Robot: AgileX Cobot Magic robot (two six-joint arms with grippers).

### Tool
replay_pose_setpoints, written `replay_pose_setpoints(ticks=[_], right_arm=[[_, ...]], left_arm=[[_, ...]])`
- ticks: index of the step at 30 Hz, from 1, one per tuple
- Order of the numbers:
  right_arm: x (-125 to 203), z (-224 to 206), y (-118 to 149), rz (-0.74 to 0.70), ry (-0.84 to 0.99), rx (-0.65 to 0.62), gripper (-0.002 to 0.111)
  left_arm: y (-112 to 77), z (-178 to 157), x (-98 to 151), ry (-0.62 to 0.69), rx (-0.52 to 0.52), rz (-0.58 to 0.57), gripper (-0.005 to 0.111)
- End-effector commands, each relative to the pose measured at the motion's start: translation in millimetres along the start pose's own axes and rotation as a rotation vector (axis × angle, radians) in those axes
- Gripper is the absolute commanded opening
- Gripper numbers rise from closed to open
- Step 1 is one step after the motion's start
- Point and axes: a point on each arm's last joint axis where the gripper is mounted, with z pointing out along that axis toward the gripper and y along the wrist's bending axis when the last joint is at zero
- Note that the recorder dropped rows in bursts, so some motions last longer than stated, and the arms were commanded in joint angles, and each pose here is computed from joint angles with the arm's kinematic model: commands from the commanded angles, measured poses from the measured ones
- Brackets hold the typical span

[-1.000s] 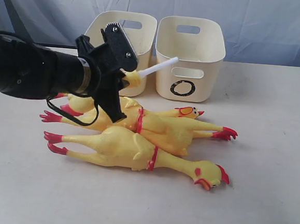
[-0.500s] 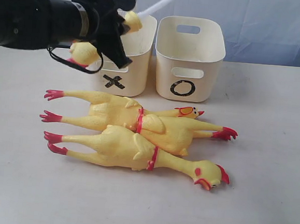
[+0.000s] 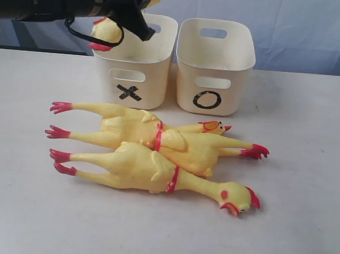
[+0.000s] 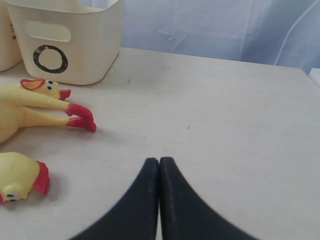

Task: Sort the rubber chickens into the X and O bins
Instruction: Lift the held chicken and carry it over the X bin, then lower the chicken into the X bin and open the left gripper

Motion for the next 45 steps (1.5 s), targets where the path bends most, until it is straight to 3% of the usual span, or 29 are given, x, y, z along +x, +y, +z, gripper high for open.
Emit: replay_pose_setpoints(ticks=[1,15,29,45], right_arm=[[0,0,0,-0.001,-0.012,0.0,0.0],[0,0,0,-0.001,-0.012,0.0,0.0],[-1,0,0,-0.001,-0.014,0.0,0.0],[-1,0,0,-0.001,-0.014,0.0,0.0]], left_arm=[[0.6,20,0,-0.018,0.009,-0.022,0.0],[-0.1,68,18,0.023,-0.017,0.026,0.0],[11.6,81,52,0.144,-0.091,0.028,0.0],[11.0,85,61,0.154,-0.079,0.001,0.031]])
